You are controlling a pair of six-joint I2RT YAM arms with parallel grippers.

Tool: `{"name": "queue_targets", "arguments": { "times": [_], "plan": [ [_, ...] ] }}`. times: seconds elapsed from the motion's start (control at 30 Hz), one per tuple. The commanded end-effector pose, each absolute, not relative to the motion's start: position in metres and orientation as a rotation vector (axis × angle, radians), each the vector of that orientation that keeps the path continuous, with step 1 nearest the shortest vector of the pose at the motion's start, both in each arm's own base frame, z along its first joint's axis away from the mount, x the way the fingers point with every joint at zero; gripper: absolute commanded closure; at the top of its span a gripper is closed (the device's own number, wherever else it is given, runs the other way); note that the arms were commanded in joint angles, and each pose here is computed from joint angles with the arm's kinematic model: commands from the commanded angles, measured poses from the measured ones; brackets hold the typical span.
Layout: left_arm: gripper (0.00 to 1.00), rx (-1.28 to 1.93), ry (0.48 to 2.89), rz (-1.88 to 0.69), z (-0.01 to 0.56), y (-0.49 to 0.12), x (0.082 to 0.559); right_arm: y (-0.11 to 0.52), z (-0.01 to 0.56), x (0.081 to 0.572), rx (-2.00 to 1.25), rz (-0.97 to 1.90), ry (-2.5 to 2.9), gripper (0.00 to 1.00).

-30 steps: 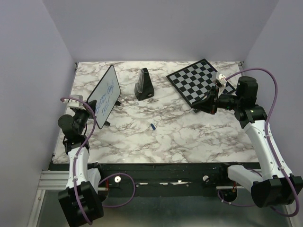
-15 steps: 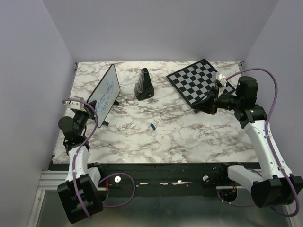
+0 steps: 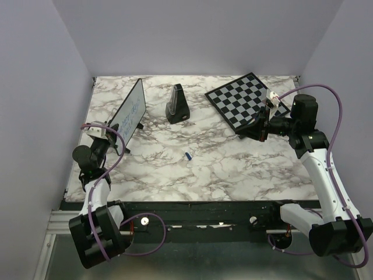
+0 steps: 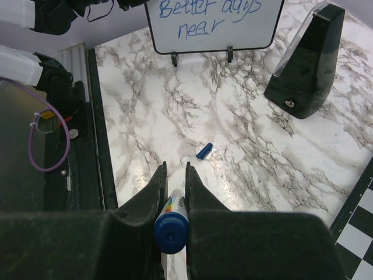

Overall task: Write a sentence on the whiteboard
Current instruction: Place the whiteboard on the whiteboard stand.

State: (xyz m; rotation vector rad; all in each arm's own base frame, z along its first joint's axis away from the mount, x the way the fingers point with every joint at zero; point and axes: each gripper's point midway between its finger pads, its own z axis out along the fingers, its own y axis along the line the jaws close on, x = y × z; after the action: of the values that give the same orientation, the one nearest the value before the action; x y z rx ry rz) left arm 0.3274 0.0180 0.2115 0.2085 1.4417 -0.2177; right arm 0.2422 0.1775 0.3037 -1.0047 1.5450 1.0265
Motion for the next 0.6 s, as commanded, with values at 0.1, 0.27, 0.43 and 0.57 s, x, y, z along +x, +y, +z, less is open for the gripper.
{"name": "queue_targets", "arguments": {
  "times": [0.1,0.27,0.43,0.57],
  "plan": [
    [1.00,0.177,1.534,-0.030,0.179,0.060,0.333,0.178,0.308,0.235,-1.033,1.041,1.504,0.99],
    [1.00,0.133,1.563,-0.016,0.177,0.069,0.333,0.179,0.309,0.234,-1.033,1.045,1.503,0.99],
    [1.00,0.114,1.582,-0.055,0.176,0.069,0.334,0.179,0.308,0.234,-1.034,1.049,1.504,0.99],
    [1.00,0.064,1.592,-0.152,0.177,0.065,0.335,0.179,0.308,0.234,-1.035,1.053,1.503,0.99]
  ]
}}
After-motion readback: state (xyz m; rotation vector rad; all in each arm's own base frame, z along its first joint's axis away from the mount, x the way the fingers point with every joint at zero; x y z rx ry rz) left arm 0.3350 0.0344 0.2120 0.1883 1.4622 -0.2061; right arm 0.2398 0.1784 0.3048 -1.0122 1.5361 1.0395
